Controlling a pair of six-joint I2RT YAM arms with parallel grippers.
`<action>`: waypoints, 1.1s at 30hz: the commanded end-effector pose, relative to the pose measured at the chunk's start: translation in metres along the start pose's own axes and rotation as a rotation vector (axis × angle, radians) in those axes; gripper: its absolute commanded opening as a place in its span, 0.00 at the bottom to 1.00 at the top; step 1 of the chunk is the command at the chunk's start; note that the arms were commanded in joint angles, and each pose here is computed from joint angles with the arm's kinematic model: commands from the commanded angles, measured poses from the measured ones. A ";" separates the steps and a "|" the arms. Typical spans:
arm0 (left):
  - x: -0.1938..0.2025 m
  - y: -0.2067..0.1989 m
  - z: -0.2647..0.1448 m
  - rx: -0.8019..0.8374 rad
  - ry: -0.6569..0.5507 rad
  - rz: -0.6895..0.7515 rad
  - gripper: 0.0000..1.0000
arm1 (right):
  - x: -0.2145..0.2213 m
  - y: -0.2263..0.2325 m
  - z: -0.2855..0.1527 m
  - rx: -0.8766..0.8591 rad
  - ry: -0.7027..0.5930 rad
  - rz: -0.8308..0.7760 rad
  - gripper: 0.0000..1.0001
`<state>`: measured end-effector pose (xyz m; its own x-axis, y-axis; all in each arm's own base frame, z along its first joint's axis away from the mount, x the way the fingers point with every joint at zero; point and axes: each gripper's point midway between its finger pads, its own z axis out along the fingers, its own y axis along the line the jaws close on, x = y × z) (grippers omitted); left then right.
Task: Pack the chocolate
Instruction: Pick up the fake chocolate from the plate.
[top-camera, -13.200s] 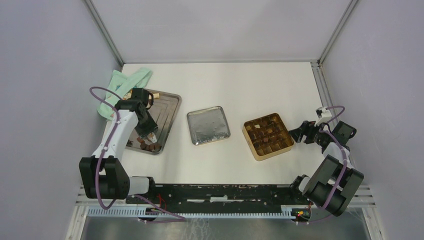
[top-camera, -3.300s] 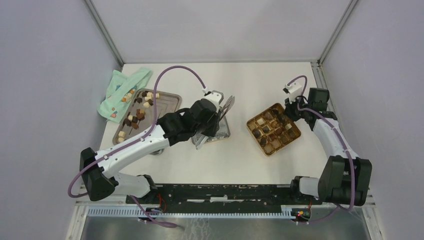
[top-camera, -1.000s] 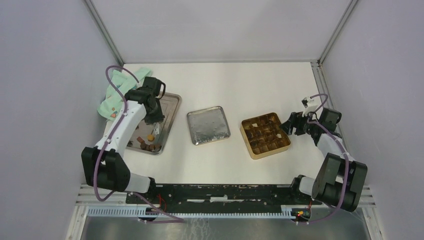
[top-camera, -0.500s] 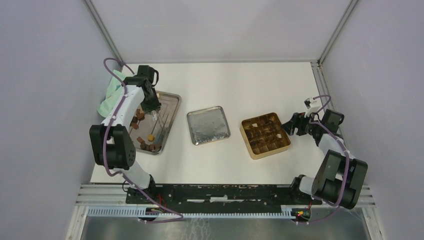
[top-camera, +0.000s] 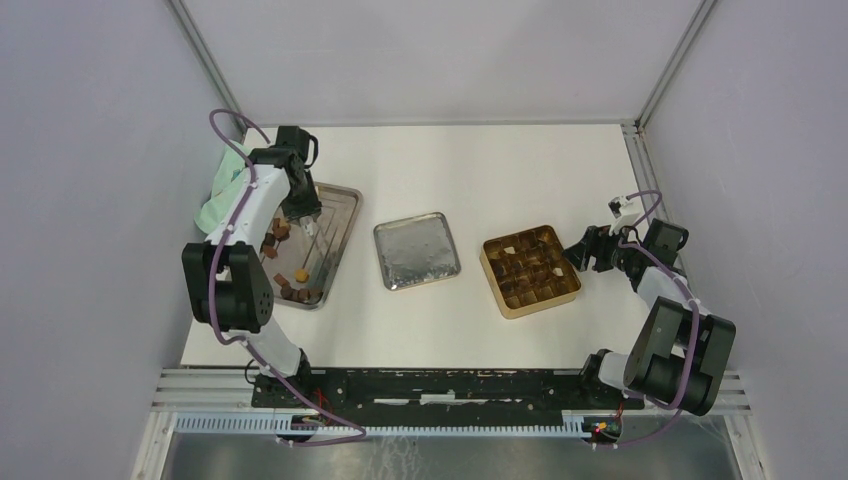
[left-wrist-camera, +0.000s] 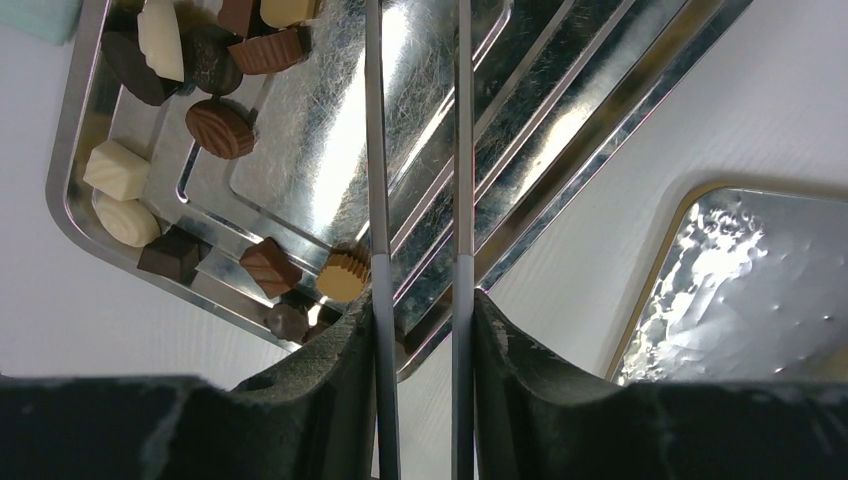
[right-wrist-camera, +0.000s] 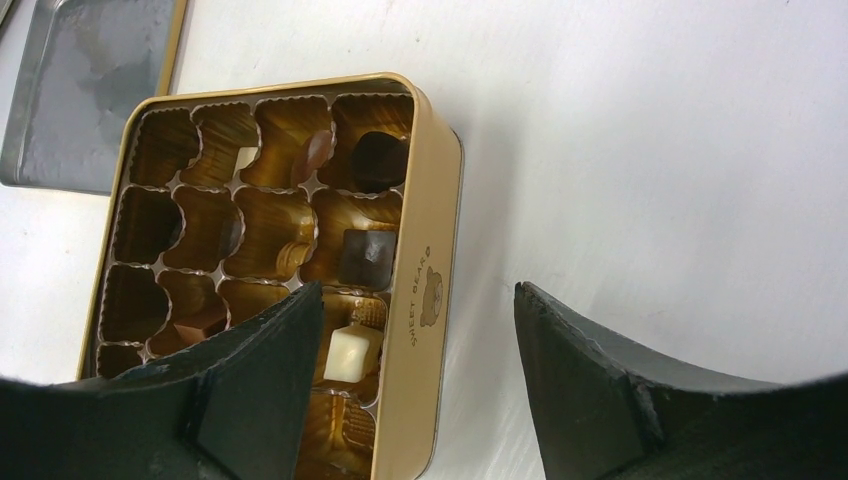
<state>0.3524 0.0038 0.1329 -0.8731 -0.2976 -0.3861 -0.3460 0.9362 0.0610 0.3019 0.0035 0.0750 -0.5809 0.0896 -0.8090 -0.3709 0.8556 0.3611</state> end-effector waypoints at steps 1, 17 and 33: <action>-0.019 0.006 -0.009 -0.018 -0.059 0.035 0.41 | -0.009 0.001 0.000 -0.020 -0.031 -0.040 0.75; -0.029 0.008 0.009 -0.044 -0.042 0.042 0.40 | -0.010 0.001 -0.001 -0.022 -0.037 -0.040 0.75; -0.026 0.006 -0.003 -0.004 -0.051 0.046 0.40 | -0.009 0.001 -0.001 -0.024 -0.036 -0.036 0.75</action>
<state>0.3662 0.0164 0.1209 -0.8882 -0.2793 -0.3649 -0.3383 0.9348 0.1080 0.3014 0.0034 0.0765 -0.5774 0.0962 -0.8108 -0.3750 0.8508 0.3680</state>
